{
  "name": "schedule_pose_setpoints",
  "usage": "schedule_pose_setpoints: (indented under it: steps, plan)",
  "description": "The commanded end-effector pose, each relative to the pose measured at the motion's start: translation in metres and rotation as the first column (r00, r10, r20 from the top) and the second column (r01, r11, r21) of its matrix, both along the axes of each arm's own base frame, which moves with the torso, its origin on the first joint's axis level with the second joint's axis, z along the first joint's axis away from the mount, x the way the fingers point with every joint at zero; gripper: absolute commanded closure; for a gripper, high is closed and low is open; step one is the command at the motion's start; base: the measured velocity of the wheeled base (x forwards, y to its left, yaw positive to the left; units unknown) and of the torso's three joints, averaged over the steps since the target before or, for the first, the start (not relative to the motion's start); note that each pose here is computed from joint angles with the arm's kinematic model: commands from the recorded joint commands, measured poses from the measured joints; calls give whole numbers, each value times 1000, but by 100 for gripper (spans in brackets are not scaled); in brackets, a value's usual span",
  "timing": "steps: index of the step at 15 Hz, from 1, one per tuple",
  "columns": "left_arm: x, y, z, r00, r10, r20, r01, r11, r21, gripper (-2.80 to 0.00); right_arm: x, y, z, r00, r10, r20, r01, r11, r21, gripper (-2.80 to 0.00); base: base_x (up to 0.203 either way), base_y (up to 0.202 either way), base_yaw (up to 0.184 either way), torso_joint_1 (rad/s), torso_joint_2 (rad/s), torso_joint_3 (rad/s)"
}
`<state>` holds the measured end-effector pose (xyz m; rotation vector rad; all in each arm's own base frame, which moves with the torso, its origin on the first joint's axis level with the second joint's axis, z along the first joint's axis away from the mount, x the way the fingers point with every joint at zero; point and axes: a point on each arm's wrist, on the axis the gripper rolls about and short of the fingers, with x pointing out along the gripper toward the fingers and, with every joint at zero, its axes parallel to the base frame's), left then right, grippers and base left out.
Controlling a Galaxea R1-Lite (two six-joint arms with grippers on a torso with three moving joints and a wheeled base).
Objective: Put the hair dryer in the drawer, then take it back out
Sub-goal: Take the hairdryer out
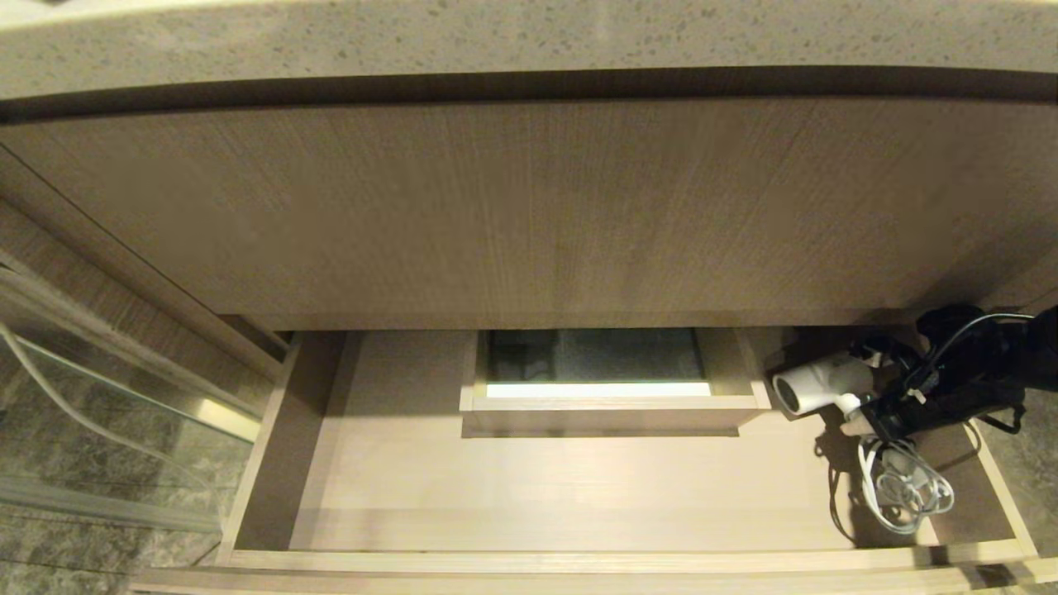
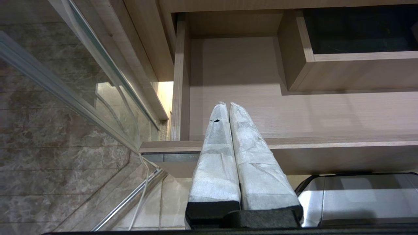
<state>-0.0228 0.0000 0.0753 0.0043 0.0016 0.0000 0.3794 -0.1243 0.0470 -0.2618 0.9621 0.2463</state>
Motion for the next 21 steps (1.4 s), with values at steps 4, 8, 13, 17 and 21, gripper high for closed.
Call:
schedule_pose_setpoints:
  steps: [4,8,13,17,21]
  plan:
    - [0,0,0,1000,0,0,0,1000,0,0,7,-2,10,999,3,45,-2,1000,-16,0,0,0,0,0,0,0]
    - [0,0,0,1000,0,2,0,1000,0,0,7,-1,18,999,9,47,-8,1000,-18,0,0,0,0,0,0,0]
    - [0,0,0,1000,0,2,0,1000,0,0,0,-2,-13,992,45,-115,-50,998,-43,0,0,0,0,0,0,0]
    - [0,0,0,1000,0,2,0,1000,0,0,1,-5,-29,985,60,-162,-69,996,-50,0,0,0,0,0,0,0]
    - [0,0,0,1000,0,2,0,1000,0,0,-4,-6,-29,982,75,-171,-86,995,-58,0,0,0,0,0,0,0]
